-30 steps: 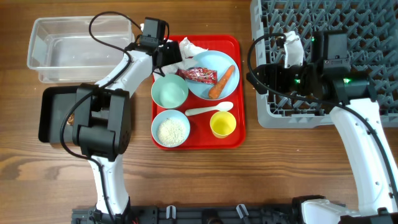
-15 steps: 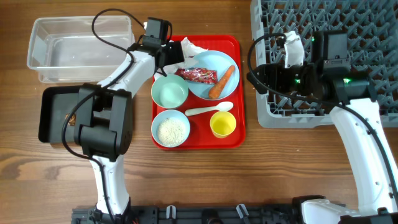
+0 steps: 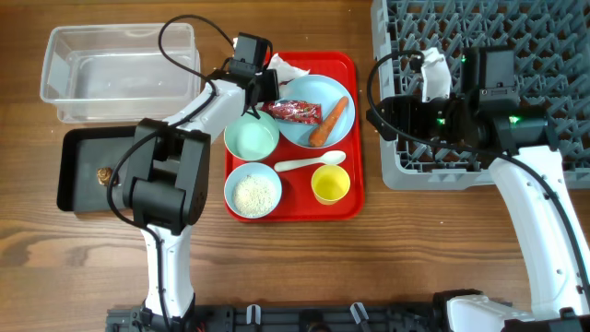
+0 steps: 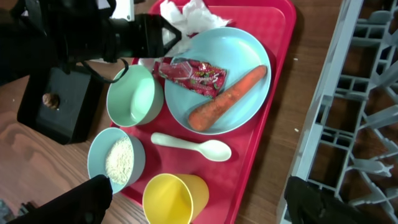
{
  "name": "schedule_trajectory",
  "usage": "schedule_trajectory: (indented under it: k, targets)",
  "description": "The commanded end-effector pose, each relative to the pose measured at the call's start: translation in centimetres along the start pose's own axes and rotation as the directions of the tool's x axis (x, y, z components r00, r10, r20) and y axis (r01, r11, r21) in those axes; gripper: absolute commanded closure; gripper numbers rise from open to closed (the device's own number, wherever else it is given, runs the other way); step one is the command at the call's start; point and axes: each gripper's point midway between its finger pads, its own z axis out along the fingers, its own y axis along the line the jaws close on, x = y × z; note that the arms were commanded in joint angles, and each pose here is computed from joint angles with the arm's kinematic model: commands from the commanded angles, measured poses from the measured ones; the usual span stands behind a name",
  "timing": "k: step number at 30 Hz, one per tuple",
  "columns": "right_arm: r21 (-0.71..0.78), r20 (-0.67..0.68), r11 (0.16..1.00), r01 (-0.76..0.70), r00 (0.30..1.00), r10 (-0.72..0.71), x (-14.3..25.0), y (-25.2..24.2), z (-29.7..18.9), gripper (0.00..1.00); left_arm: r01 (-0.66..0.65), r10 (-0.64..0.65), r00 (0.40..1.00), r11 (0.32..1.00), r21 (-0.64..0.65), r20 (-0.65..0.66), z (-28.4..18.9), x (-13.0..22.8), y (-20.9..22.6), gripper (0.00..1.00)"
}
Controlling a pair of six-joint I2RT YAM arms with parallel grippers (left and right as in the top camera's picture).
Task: Sort waste into correct bins and load items into the dishwasher rack
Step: 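Grasp the white tissue with the left gripper, then drop the tissue into the clear plastic bin with the left gripper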
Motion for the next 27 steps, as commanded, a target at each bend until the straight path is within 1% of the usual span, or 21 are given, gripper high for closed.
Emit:
schedule_trajectory:
  k: [1, 2, 4, 7, 11, 13, 19, 22, 23, 27]
  targets:
    - [0.008, 0.009, 1.0, 0.005, 1.0, -0.005, -0.6, 0.1, -0.1, 0.08, -0.003, 0.003, 1.0, 1.0, -0.015, 0.014, 0.3, -0.5, 0.3, 0.69]
    - [0.008, 0.009, 1.0, 0.005, 1.0, -0.005, -0.6, 0.1, -0.2, 0.08, -0.003, 0.003, 1.0, 1.0, -0.015, 0.014, 0.3, -0.5, 0.3, 0.8]
    - [0.008, 0.009, 1.0, 0.005, 1.0, -0.005, -0.6, 0.1, -0.1, 0.08, -0.002, 0.002, 1.0, 1.0, -0.013, 0.018, 0.3, -0.6, 0.3, 0.96]
    - [0.008, 0.009, 1.0, 0.005, 1.0, -0.005, -0.6, 0.1, -0.1, 0.08, 0.002, -0.002, 1.0, 1.0, -0.008, 0.029, 0.1, -1.0, 0.2, 0.96]
    - [0.008, 0.009, 1.0, 0.005, 1.0, -0.005, -0.6, 0.1, -0.2, 0.08, 0.005, -0.005, 0.998, 1.0, 0.006, 0.066, -2.5, -2.7, -0.3, 0.96]
    - [0.008, 0.009, 1.0, 0.005, 1.0, -0.005, -0.6, 0.1, -0.1, 0.08, 0.006, -0.008, 0.995, 1.0, 0.017, 0.096, -4.5, -3.8, -0.6, 0.96]
    - [0.007, 0.01, 1.0, 0.005, 1.0, -0.005, -0.6, 0.1, -0.2, 0.08, 0.021, -0.035, 0.97, 0.998, 0.063, 0.239, -13.4, -8.5, -1.0, 0.96]
    - [0.008, 0.01, 1.0, 0.006, 1.0, -0.006, -0.6, 0.1, -0.1, 0.08, 0.039, -0.061, 0.949, 0.996, 0.077, 0.31, -17.1, -10.5, -0.1, 0.96]
    - [0.008, 0.01, 1.0, 0.006, 1.0, -0.006, -0.6, 0.1, -0.1, 0.08, 0.056, -0.076, 0.937, 0.996, 0.069, 0.34, -18.4, -11.3, 0.9, 0.96]
    - [0.007, 0.011, 1.0, 0.006, 1.0, -0.007, -0.6, 0.1, -0.1, 0.08, 0.125, -0.108, 0.918, 0.992, -0.021, 0.381, -19.2, -12.5, 4.8, 0.96]
